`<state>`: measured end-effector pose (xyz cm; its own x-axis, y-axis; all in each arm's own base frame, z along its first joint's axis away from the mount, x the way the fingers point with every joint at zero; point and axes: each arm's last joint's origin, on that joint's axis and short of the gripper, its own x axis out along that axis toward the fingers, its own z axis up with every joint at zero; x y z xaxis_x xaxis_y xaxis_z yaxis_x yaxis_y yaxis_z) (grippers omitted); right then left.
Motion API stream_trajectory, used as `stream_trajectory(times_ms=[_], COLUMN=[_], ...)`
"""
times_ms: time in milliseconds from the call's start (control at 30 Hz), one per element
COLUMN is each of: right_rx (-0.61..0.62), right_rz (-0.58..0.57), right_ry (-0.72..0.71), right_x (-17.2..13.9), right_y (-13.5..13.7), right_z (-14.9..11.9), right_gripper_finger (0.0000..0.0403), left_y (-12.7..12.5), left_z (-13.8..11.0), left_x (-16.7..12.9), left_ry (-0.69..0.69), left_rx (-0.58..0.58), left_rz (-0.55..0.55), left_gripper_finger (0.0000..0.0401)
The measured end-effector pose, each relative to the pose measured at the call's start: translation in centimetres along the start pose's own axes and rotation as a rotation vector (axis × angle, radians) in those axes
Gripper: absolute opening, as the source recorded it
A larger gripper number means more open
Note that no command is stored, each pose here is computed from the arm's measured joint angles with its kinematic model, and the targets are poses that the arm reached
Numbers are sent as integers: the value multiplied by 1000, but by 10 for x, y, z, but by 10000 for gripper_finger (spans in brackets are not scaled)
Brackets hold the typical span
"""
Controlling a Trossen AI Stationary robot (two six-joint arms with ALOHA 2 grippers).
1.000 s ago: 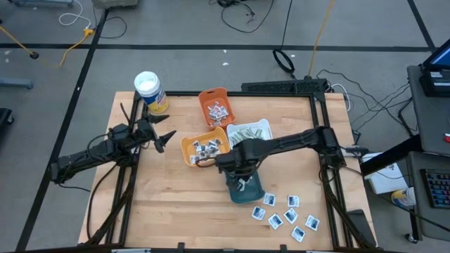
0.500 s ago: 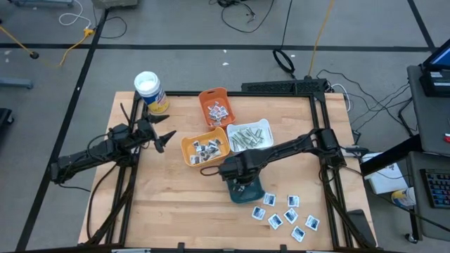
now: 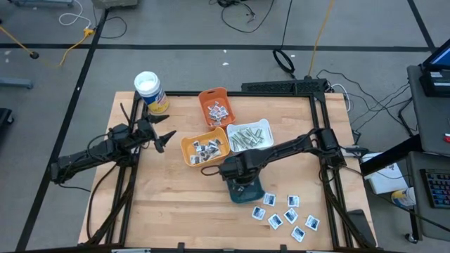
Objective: Pick & Place First Aid Supplies
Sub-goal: Put the blue alcohol pad into the blue bin
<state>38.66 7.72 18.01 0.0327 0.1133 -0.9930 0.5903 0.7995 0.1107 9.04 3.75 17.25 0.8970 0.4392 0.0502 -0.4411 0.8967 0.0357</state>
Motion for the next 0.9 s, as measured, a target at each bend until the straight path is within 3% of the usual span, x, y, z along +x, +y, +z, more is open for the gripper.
stream_trajectory(times_ms=[167, 300, 600, 900], right_rx=[-7, 100, 384, 575], right_rz=[23, 52, 24, -14], right_ry=[-25, -46, -162, -166], right_x=[-21, -37, -63, -64], right_y=[1, -1, -11, -31], right_z=[1, 0, -13, -64], right_gripper_finger=[188, 226, 225, 209], left_y=[0, 0, 0, 0], left_z=[0, 0, 0, 0], left_x=[0, 0, 0, 0], left_ry=[0, 0, 0, 0], left_rx=[0, 0, 0, 0], left_rz=[0, 0, 0, 0], left_gripper_finger=[379, 379, 379, 379])
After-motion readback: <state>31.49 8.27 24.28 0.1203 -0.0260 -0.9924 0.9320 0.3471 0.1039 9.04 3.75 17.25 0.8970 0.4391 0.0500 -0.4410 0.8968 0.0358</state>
